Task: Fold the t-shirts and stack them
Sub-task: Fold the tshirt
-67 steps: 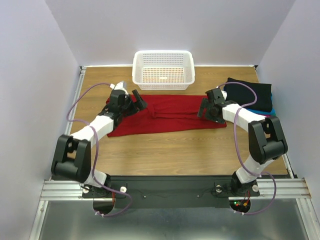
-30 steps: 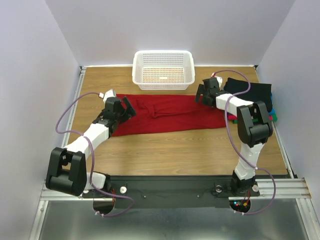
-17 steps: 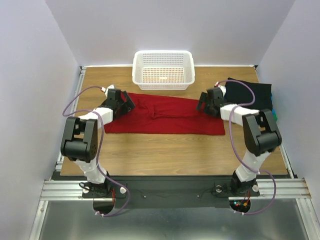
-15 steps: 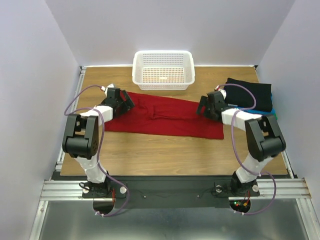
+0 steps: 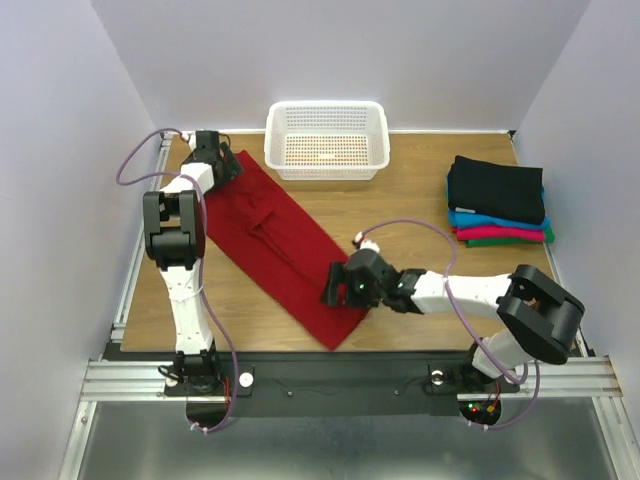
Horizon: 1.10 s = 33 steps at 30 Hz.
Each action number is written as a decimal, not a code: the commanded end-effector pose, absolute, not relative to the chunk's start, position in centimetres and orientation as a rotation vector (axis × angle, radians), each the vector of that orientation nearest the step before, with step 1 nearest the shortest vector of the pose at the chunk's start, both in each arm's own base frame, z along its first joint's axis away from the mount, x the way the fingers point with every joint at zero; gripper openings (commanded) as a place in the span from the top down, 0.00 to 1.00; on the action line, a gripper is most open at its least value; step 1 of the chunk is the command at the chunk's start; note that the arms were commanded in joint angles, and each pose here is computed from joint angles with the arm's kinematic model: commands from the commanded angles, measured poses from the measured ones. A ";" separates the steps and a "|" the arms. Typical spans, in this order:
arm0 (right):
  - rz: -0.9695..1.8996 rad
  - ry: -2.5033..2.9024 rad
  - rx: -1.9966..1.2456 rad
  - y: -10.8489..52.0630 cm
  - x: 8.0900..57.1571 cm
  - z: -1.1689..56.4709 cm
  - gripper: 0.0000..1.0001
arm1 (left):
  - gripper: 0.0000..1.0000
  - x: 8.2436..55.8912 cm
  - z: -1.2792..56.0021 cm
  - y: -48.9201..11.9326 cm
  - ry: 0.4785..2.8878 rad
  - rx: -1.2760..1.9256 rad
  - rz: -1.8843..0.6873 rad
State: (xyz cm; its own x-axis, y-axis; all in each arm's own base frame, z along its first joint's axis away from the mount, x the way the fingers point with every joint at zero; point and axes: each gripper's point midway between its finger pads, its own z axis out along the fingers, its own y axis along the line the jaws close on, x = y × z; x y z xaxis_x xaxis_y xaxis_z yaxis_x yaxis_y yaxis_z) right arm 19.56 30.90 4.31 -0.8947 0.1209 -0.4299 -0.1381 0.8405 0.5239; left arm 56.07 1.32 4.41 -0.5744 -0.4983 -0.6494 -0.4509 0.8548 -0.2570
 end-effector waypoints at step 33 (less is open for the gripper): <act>0.685 2.364 0.162 23.9 16.4 13.4 0.00 | 0.01 22.8 18.5 -22.9 2.166 -0.243 -0.722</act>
